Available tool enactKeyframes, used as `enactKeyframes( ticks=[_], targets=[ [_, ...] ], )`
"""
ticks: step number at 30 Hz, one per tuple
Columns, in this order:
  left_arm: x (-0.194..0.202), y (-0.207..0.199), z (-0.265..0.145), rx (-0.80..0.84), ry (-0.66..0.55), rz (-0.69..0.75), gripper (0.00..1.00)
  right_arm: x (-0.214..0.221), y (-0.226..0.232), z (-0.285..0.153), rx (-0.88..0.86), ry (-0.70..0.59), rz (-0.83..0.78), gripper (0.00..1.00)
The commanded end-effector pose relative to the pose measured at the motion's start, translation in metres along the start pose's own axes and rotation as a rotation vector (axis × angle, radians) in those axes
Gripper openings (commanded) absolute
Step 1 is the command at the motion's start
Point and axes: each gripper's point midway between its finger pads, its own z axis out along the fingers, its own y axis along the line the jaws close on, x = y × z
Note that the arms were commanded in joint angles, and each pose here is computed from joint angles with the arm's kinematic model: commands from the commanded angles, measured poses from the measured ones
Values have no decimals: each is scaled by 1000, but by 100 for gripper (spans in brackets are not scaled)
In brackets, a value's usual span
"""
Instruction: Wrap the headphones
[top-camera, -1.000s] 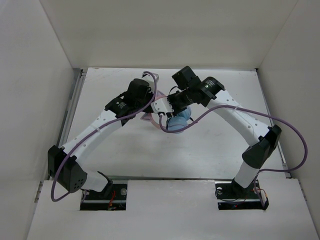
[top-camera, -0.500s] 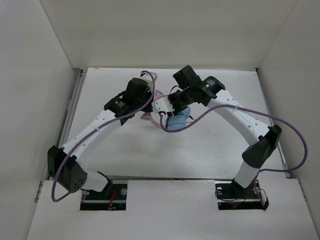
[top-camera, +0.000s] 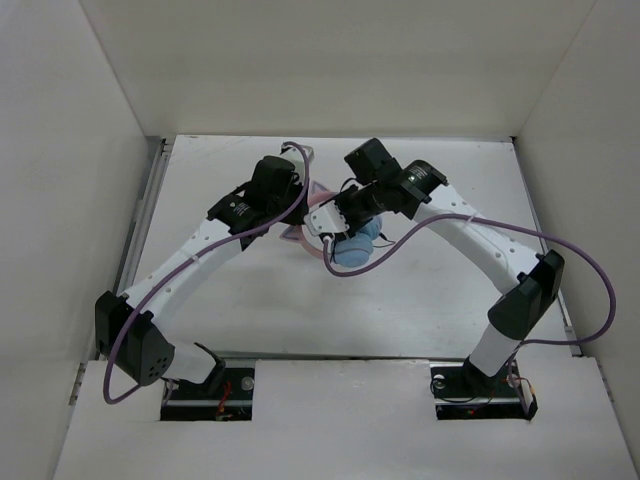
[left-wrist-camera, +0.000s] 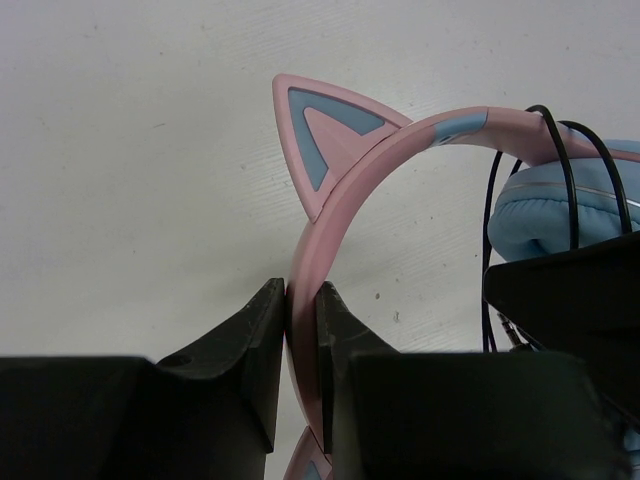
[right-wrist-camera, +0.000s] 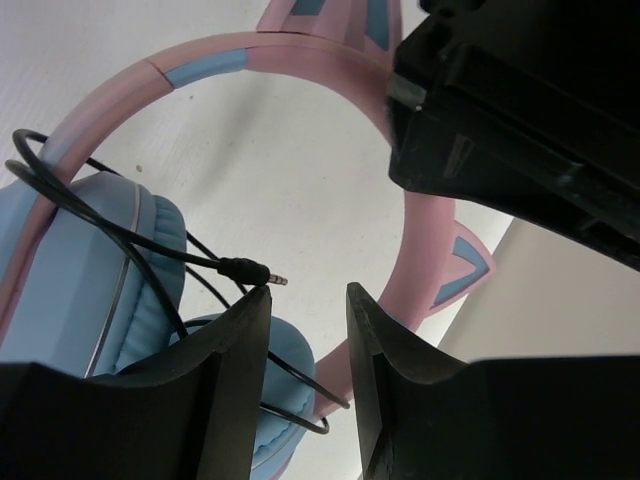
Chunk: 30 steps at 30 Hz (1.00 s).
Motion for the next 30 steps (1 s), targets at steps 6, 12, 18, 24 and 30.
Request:
enactKeyframes(
  ticks=[6, 12, 18, 24, 30],
  targets=[
    [-27, -8, -19, 57, -113, -69, 0, -28, -38, -29, 135, -72, -41, 42],
    [-26, -5, -18, 55, -108, -83, 0, -23, -50, -36, 183, -68, -30, 42],
    [-27, 8, -12, 23, -106, -115, 0, -7, -113, -71, 476, -95, 121, 43],
    [-29, 30, 19, -44, -98, -208, 0, 39, -177, -177, 1158, -92, 415, 57],
    [-21, 41, 73, -91, -75, -280, 0, 46, -151, -229, 1369, -60, 482, 67]
  ],
)
